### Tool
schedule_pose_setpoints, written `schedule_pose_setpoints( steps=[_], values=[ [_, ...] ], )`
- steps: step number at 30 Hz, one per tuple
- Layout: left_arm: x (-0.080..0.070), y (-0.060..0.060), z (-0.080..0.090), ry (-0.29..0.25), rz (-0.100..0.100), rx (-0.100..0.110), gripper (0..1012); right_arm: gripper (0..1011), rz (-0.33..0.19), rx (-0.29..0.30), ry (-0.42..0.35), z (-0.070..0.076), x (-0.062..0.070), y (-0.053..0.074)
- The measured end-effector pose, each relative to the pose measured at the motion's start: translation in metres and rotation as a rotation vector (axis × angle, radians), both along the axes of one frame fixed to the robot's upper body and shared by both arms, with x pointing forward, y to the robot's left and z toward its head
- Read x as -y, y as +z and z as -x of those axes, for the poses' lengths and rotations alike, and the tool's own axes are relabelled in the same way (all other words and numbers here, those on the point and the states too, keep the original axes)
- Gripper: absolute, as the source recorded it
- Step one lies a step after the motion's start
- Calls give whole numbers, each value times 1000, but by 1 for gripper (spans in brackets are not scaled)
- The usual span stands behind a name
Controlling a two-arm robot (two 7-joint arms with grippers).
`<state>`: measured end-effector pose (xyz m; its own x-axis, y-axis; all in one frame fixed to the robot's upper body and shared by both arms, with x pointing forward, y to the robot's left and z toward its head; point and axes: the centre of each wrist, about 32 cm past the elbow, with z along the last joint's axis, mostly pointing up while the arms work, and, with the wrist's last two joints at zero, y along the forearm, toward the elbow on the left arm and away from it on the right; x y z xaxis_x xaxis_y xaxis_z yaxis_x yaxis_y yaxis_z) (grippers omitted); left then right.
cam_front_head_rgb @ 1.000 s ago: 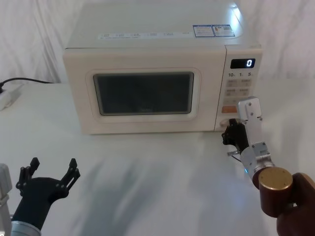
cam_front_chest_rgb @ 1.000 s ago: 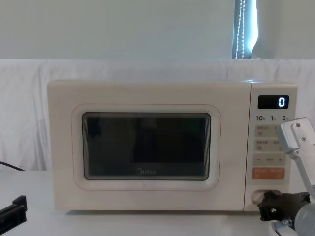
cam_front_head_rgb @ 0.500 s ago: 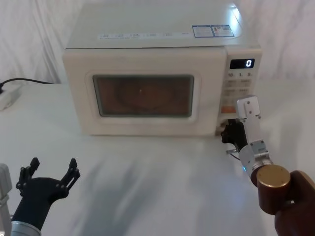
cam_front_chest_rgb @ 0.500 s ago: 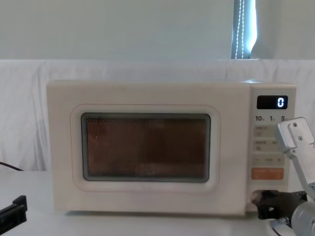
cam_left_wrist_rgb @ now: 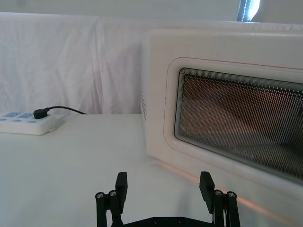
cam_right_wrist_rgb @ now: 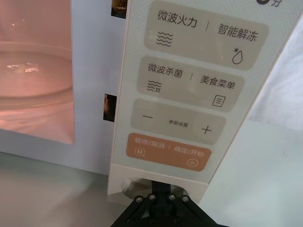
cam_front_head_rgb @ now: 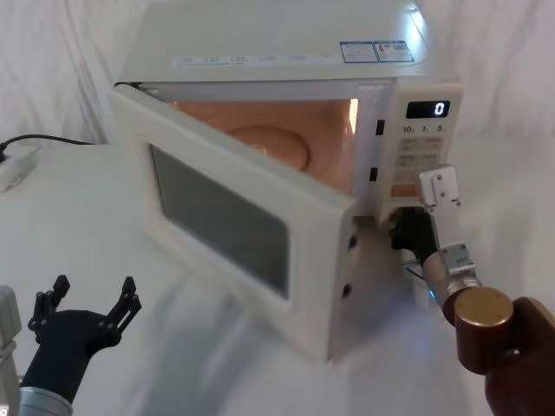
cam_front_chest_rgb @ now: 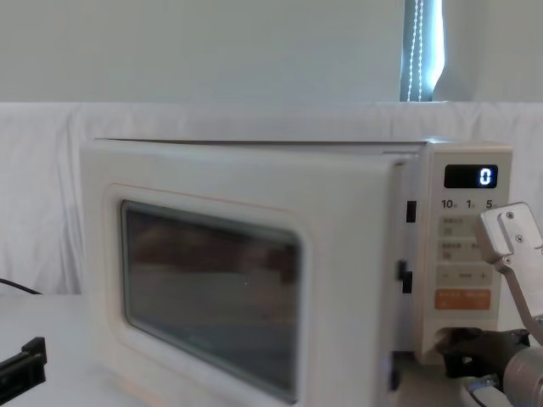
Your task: Press the button to open the microwave door with one hand; close the microwave door with the other hand.
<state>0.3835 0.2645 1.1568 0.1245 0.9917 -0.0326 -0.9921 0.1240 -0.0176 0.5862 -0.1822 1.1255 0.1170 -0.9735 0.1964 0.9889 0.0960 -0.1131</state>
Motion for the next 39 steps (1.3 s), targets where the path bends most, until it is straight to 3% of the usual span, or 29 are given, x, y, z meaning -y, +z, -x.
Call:
schedule_pose_setpoints(
  steps=[17,32,39],
  values=[
    [0,0,0,0,0,0,1001,0,-1,18,28,14,5,7],
    [0,0,0,0,0,0,1001,0,-6,16,56,42,10,11],
    [0,0,0,0,0,0,1001,0,-8,30,71,62,11,15]
  ],
)
